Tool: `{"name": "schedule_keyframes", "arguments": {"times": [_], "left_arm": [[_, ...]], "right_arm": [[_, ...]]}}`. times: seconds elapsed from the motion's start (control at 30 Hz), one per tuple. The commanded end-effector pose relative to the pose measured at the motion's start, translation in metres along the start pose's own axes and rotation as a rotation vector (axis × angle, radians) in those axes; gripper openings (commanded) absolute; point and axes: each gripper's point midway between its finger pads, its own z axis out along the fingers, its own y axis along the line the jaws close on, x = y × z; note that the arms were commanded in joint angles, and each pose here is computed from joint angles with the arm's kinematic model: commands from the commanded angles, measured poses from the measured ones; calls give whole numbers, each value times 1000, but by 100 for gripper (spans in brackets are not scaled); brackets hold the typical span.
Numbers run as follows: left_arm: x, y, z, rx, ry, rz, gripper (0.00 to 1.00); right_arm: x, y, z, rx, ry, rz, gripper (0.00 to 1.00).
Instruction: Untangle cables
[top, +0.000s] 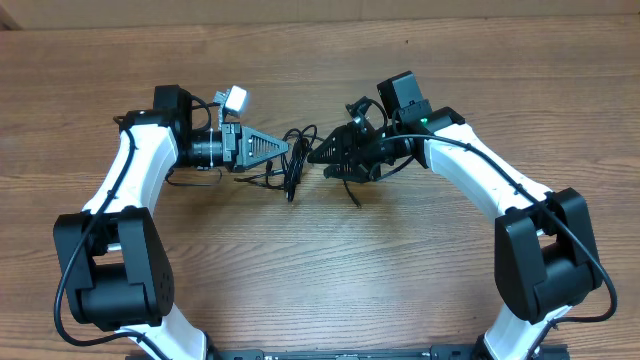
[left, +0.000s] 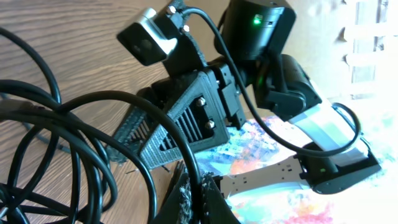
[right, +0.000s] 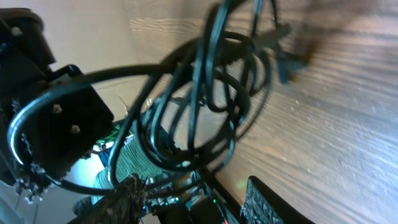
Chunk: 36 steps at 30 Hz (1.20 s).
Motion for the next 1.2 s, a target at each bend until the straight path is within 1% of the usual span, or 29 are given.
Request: {"name": "schedule_keyframes", "arguments": {"times": [0.0, 0.07, 0.23, 0.33, 0.4, 0.47, 0.5, 0.53, 0.63, 0.7, 0.73, 0.9, 1.03, 1.17], "left_arm": [[-6, -20, -1, 51, -15, 101, 4], [-5, -13, 0, 15, -5, 103, 4], [2, 16, 1, -154, 44, 102, 4], [6, 17, 5, -167, 61, 92, 4], [7, 14, 7, -148, 63, 93, 4], [6, 11, 9, -134, 63, 97, 4], [6, 10, 9, -125, 61, 99, 4], [6, 8, 10, -114, 58, 101, 4], [4, 1, 10, -71, 49, 100, 4], [4, -3, 10, -51, 44, 99, 4], [4, -3, 10, -50, 43, 100, 4], [4, -3, 11, -51, 44, 100, 4], [4, -3, 11, -53, 47, 99, 4], [4, -5, 12, -40, 44, 93, 4]], "right_arm": [[0, 13, -4, -35, -7, -13, 51], [-3, 15, -4, -44, -16, 15, 51], [-7, 20, -5, -58, -29, 54, 50], [-8, 21, -5, -62, -32, 48, 50], [-7, 21, -3, -56, -32, 46, 44], [-7, 18, 1, -29, -42, 48, 34], [-7, 14, 3, -7, -51, 58, 31], [-7, 11, 6, 17, -62, 75, 31], [-8, 2, 11, 80, -98, 112, 31], [-9, 0, 14, 97, -113, 113, 33], [-10, 1, 14, 98, -116, 111, 35], [-10, 5, 18, 92, -121, 86, 38], [-9, 9, 22, 87, -119, 67, 43], [-13, 4, 27, 139, -168, 50, 45]]}}
